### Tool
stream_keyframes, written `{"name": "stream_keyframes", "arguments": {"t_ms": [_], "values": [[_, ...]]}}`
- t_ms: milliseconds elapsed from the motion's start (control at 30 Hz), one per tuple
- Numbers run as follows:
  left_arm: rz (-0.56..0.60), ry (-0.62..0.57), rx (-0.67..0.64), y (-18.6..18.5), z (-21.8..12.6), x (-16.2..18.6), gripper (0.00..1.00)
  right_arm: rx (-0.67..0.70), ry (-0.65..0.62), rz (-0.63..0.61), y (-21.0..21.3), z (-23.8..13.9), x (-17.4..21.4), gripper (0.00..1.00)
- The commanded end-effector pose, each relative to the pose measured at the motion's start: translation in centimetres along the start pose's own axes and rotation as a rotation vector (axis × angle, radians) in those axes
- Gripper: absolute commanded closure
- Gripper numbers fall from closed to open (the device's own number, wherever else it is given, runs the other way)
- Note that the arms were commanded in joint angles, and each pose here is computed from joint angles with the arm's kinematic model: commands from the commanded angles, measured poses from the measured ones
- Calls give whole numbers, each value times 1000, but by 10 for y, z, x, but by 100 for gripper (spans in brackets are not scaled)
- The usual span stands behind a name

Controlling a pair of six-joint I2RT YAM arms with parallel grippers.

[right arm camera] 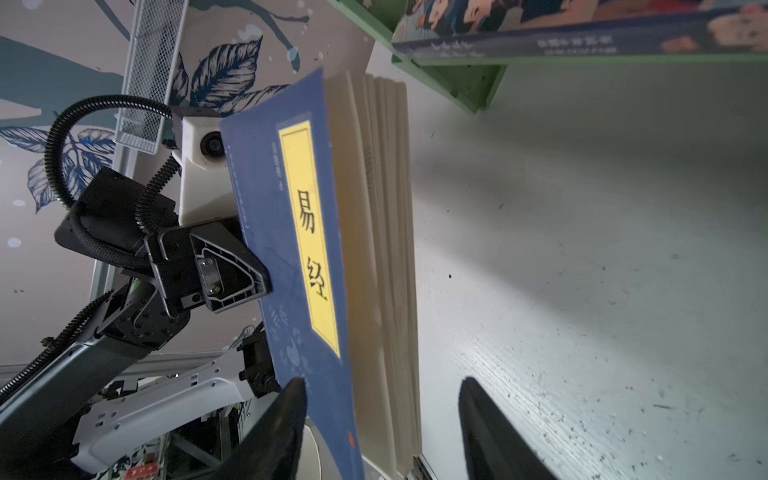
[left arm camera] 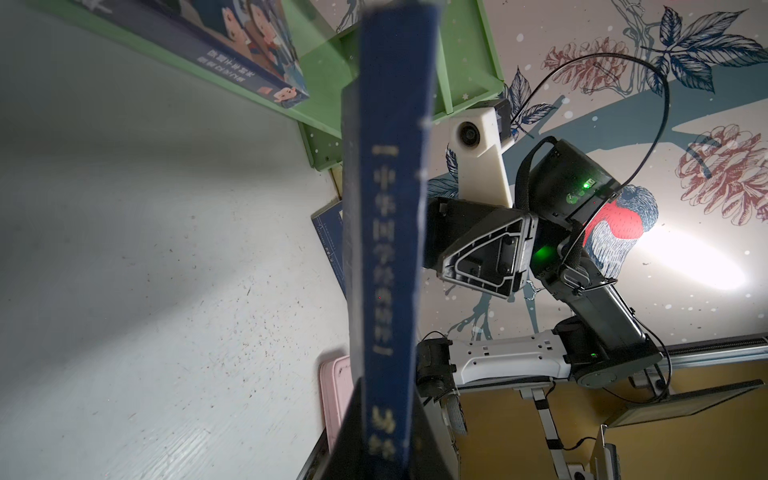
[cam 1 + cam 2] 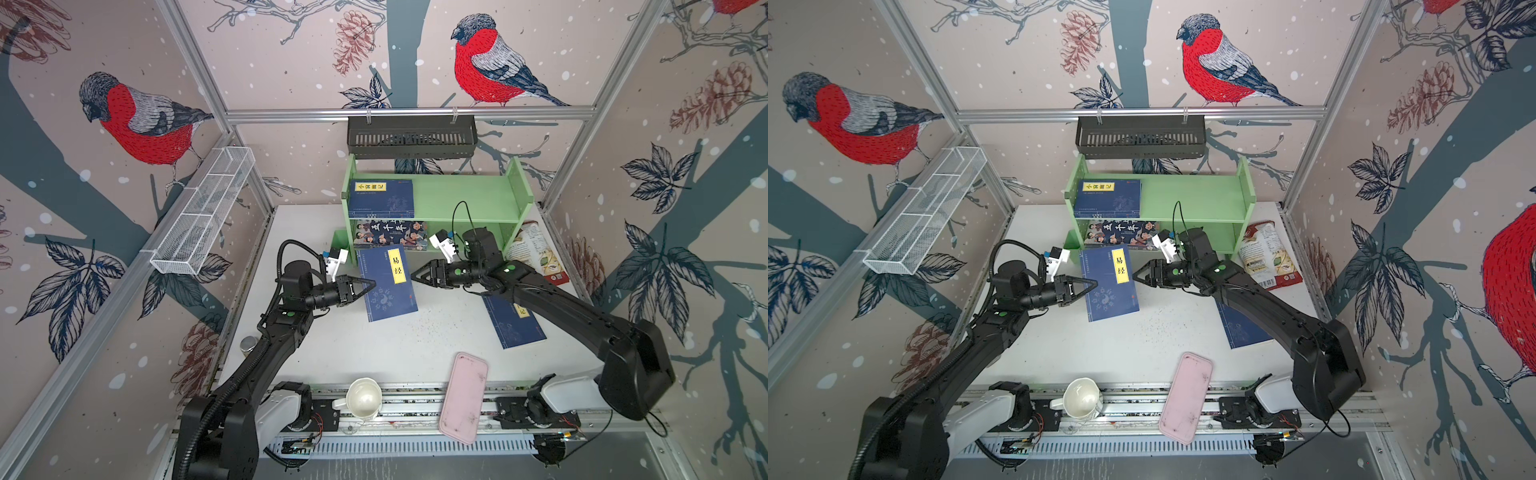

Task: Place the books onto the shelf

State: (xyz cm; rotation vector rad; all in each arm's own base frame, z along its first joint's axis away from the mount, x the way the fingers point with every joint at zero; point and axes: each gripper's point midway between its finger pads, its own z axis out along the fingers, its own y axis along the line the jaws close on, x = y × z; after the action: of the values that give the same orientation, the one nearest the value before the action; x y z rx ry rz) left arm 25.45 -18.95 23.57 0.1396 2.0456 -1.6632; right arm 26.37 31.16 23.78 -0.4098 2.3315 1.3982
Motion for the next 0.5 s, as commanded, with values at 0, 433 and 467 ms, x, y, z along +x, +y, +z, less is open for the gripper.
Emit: {"name": "stream_keyframes", "arguments": {"t_ms": [0, 433, 467], "values": [[106, 11, 47, -22, -1, -9, 100, 33, -116, -33, 7, -17, -20, 38], [396, -122, 117, -132, -6, -103, 100, -102, -566, -195, 89, -110, -71, 27], [408, -156, 112, -140, -6, -116, 100, -117, -591, -201, 95, -115, -73, 27]]}}
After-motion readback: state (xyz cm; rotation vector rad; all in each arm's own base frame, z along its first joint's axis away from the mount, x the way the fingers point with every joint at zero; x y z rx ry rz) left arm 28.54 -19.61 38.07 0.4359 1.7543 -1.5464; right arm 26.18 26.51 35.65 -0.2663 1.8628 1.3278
